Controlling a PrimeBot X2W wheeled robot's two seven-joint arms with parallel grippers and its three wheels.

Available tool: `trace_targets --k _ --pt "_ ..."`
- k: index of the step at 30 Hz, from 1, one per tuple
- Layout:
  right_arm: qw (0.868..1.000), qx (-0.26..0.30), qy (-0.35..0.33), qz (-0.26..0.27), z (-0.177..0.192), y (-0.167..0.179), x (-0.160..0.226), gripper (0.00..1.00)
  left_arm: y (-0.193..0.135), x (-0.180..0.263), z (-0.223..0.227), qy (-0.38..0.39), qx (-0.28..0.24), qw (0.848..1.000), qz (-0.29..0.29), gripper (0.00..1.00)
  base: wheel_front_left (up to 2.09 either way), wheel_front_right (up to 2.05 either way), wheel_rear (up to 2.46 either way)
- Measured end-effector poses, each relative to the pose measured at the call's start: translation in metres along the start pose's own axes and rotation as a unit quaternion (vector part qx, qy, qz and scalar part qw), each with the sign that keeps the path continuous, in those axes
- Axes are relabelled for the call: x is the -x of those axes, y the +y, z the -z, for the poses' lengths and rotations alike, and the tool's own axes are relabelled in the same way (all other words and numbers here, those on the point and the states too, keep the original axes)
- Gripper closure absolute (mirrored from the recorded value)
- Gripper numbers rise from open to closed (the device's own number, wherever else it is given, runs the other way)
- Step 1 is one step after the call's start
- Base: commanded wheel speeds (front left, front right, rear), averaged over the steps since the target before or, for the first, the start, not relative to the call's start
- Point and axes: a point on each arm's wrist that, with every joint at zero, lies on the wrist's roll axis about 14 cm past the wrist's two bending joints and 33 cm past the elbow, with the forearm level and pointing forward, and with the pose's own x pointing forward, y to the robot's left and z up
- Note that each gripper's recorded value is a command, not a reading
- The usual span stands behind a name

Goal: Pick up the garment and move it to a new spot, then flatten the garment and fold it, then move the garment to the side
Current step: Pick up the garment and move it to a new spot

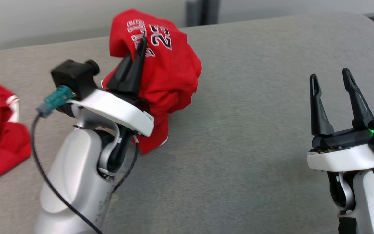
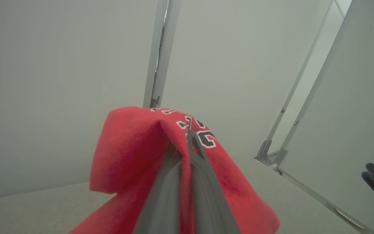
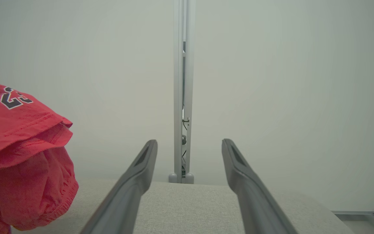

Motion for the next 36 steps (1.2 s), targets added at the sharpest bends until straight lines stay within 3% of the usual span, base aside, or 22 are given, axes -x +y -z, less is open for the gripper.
trace_targets --k 6,7,8,9,10,16,25,31,36 --pt "0.998 0.018 0.009 0.056 -0.002 -0.042 0.02 0.0 -0.031 -0.018 0.074 0.071 0.013 0.997 0.028 1.0 0.0 0.0 0.0" --pt "0.996 0.027 0.016 0.081 -0.002 -0.059 0.031 0.0 -0.047 -0.018 0.116 0.124 0.009 0.991 0.048 0.64 0.0 0.0 0.0" --pt "0.996 0.027 0.016 0.081 -0.002 -0.059 0.031 0.0 -0.047 -0.018 0.116 0.124 0.009 0.991 0.048 0.49 0.0 0.0 0.0" --pt "0.995 0.031 0.019 0.093 -0.002 -0.067 0.036 0.0 -0.057 -0.017 0.139 0.152 -0.003 0.986 0.063 0.09 0.0 0.0 0.0" --pt "0.995 0.031 0.019 0.093 -0.002 -0.067 0.036 0.0 -0.057 -0.017 0.139 0.152 -0.003 0.986 0.063 0.0 0.0 0.0 0.0" --pt "0.993 0.037 0.022 0.108 -0.004 -0.077 0.045 0.0 -0.058 -0.015 0.154 0.159 -0.003 0.985 0.063 0.0 0.0 0.0 0.0" --pt "0.997 0.028 0.012 0.068 -0.007 -0.048 0.035 0.0 -0.01 -0.007 0.089 0.058 -0.041 0.997 -0.002 0.0 0.0 0.0 0.0" --pt "0.999 0.021 0.022 0.021 0.0 -0.012 0.036 0.0 0.036 0.037 0.049 0.008 -0.083 0.994 -0.07 0.0 0.0 0.0 0.0" --pt "0.999 0.01 0.032 -0.009 0.005 0.011 0.042 0.0 0.057 0.09 0.035 -0.002 -0.116 0.988 -0.106 0.0 0.0 0.0 0.0"
